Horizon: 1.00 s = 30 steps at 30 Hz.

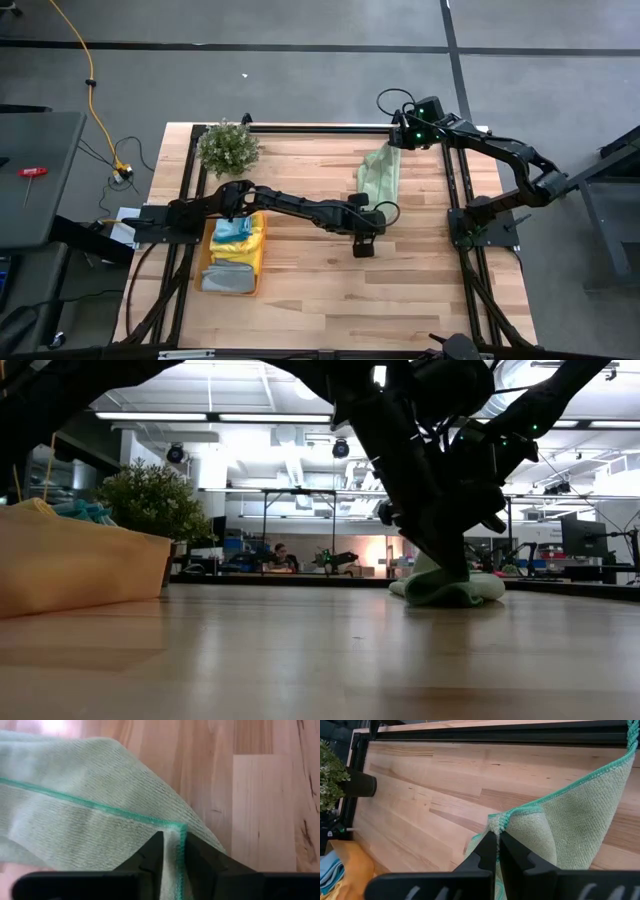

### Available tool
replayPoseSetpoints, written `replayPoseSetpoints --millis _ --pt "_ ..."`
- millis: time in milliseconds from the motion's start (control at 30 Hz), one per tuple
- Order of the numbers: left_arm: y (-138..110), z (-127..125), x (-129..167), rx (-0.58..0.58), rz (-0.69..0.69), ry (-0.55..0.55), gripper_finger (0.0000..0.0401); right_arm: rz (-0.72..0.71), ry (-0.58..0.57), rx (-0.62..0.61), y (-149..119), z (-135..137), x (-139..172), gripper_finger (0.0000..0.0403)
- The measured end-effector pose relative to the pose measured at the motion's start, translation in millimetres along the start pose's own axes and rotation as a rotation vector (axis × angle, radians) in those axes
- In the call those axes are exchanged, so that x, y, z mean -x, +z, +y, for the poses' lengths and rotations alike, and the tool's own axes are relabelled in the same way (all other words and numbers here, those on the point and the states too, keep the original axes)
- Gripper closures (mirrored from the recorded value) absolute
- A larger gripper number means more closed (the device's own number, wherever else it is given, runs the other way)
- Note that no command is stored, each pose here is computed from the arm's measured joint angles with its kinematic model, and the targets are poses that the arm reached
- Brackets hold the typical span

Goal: Fold microfiber towels
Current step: Fold the green microfiber towel

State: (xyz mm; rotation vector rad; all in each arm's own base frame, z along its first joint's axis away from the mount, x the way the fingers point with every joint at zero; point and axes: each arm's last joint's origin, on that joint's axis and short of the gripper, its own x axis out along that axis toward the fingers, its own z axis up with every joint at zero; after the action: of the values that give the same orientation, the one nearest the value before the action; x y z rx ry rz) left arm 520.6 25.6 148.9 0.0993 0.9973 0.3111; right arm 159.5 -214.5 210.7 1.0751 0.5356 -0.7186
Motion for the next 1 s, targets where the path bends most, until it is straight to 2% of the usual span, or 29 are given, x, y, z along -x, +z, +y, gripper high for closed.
replayPoseSetpoints --millis 200,367,467,600,700,833,1000 --pt "1 1 1 -0.015 -0.007 0.013 0.0395 0.0 0.0 0.0 0 0 0 0.0403" --pt "7 6 11 -0.015 -0.031 0.034 0.0399 0.0 0.0 0.005 0 0 0 0.0403" --pt "13 24 32 -0.015 -0.021 0.062 0.0399 0.005 0.041 0.015 0 3 2 0.0403" --pt "20 72 75 0.056 -0.003 0.108 0.04 -0.058 0.105 0.077 8 17 21 0.0403" --pt "26 114 119 0.112 -0.05 0.156 0.04 -0.11 0.123 0.125 18 32 39 0.0403" --pt "28 175 183 0.148 -0.163 0.287 0.0401 -0.155 0.05 0.216 35 54 66 0.0403" --pt "12 245 243 0.174 -0.23 0.467 0.0401 -0.262 -0.055 0.318 56 77 103 0.0403"
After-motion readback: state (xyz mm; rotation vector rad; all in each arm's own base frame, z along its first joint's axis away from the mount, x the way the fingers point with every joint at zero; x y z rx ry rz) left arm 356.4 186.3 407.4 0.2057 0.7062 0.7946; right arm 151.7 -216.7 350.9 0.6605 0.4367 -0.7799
